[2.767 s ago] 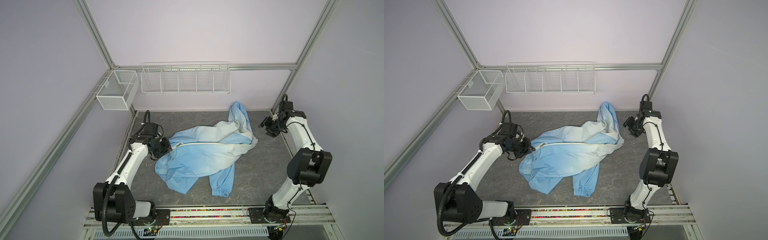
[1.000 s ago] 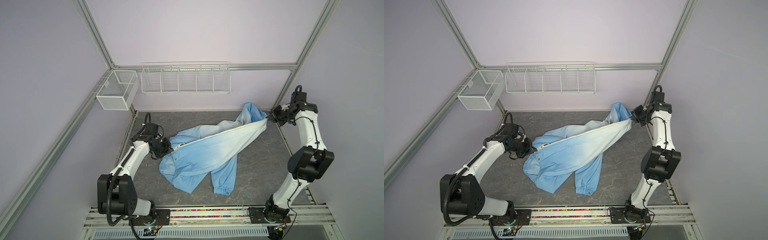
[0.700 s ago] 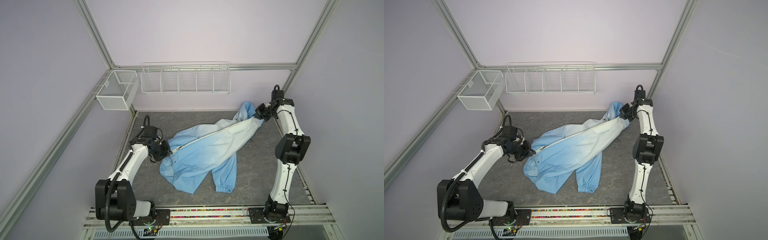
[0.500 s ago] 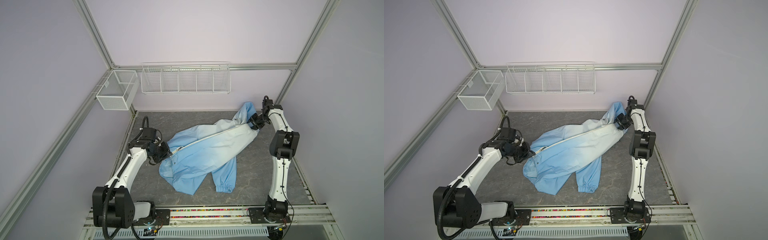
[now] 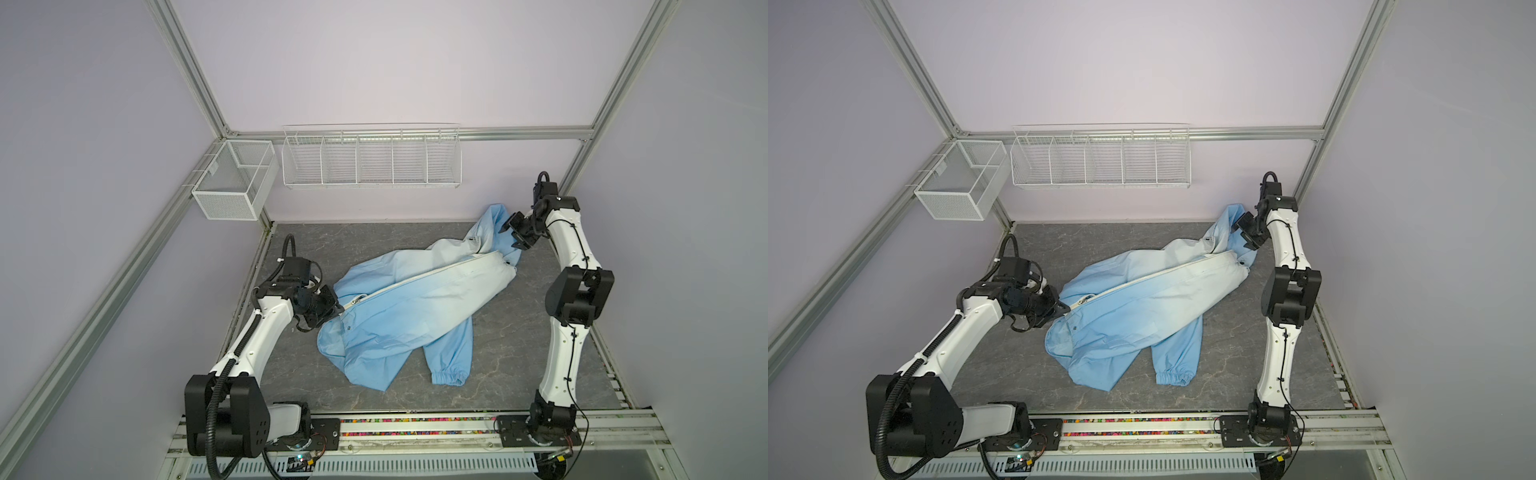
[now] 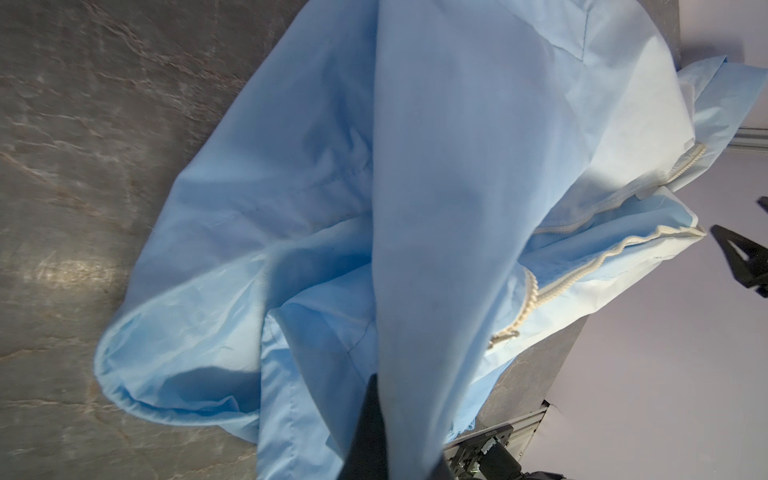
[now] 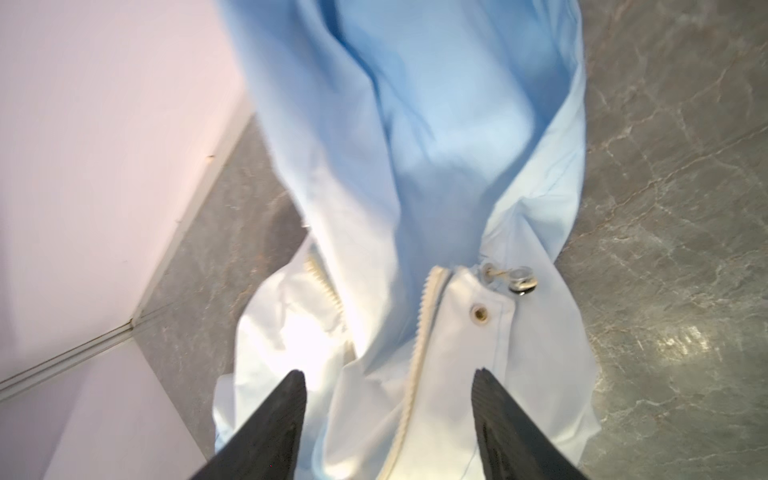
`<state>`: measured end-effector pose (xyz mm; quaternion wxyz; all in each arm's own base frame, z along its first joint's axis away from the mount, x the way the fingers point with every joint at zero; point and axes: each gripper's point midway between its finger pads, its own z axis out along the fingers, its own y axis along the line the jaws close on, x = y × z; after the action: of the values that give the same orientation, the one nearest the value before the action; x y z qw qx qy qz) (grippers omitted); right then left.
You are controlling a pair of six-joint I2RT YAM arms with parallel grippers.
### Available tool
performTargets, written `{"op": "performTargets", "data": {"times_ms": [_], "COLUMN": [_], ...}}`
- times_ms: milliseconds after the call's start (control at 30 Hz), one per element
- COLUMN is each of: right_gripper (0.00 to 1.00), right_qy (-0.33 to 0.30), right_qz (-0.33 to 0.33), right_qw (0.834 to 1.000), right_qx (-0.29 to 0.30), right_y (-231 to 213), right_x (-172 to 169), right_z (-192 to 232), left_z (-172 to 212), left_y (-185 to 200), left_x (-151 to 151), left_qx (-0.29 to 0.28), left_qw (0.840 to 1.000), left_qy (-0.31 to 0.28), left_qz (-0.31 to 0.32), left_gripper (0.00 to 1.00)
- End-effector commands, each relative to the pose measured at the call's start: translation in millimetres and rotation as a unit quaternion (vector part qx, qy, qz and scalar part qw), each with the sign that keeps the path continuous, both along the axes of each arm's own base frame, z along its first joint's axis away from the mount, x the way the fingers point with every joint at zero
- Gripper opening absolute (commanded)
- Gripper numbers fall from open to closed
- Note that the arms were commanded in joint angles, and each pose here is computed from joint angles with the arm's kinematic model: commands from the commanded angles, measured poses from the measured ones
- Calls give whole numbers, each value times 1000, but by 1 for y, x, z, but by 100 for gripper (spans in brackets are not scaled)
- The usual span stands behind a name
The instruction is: Zip up the jacket
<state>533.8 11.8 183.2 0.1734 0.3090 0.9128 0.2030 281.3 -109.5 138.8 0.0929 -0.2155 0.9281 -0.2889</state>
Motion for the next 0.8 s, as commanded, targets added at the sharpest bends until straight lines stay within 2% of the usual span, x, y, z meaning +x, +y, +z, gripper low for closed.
{"op": "performTargets", "data": {"times_ms": [0,133,267,600,767], "right_gripper": [62,58,58,56,53], "right_qy": [-13,3,2,-10,2], "right_qz": [45,78,92,114,118], "right_qw": [999,997,996,990,989], "right_qx": [-14,-8,-20,-86,-92], "right_y": [35,62,72,63,62], "right_x": [2,9,18,32,34], "right_z": [1,-24,-38,-54,-70], "left_z": [2,0,-2,-4,-7], "left_y": [1,1,1,0,0], "left_x": [-2,-3,-5,-8,-9], "left_qx": [2,4,1,-5,-5], "left_qw": [1000,1000,1000,1000,1000], "left_qy": [1,7,9,12,18], "left_qz": [-10,-14,-11,-5,-7], "left_gripper": [0,0,0,0,0]}}
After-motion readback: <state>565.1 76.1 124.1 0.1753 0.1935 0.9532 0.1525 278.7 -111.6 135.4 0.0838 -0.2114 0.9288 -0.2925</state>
